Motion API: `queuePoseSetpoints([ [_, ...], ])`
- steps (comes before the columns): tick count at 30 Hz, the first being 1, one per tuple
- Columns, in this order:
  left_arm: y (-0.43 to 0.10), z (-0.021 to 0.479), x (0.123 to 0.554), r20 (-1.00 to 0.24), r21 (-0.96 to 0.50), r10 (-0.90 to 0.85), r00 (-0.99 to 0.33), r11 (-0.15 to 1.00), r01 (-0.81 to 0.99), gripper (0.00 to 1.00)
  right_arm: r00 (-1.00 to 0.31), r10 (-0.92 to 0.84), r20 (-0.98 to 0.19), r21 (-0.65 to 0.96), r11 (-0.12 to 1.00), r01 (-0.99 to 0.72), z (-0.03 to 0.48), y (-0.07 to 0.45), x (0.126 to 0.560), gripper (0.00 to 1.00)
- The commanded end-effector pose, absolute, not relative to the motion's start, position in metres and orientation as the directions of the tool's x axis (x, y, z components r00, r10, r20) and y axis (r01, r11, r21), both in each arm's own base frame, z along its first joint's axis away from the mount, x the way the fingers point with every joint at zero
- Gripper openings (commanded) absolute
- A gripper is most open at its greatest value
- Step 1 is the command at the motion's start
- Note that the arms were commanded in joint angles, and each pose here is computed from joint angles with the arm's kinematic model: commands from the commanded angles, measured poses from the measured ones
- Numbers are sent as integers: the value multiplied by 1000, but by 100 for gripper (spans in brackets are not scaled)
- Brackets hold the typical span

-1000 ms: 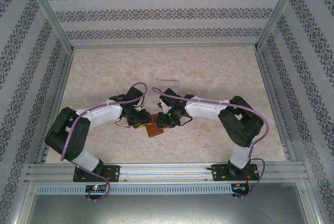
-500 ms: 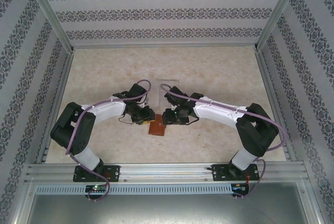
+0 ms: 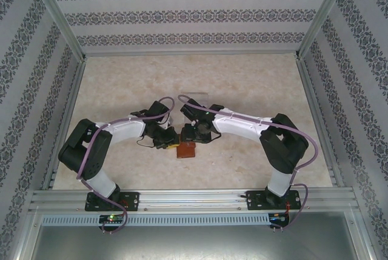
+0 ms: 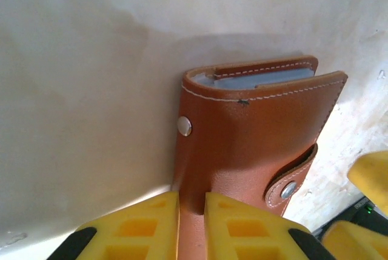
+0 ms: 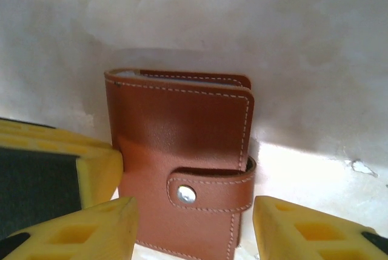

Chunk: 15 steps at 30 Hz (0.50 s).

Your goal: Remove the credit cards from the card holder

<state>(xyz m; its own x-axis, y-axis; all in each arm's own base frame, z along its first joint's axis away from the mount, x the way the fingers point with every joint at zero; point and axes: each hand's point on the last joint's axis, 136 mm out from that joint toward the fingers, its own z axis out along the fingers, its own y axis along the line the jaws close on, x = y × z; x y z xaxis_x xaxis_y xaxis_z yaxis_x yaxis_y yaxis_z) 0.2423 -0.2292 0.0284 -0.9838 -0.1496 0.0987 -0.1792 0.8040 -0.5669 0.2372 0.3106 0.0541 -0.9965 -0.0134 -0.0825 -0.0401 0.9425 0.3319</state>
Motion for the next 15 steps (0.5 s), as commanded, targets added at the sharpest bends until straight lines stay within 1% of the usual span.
queuePoseSetpoints([
  [1, -225, 14, 230, 167, -560, -174, -970, 793, -239, 16, -998, -13, -62, 289, 957, -31, 48, 313, 233, 56],
  [7, -223, 9, 226, 182, -549, -180, -967, 797, -252, 15, -998, -15, -53, 246, 969, -27, 36, 310, 233, 54],
  [15, -217, 3, 223, 194, -511, -190, -962, 818, -264, 14, -998, -43, -45, 187, 981, -51, 25, 303, 232, 47],
])
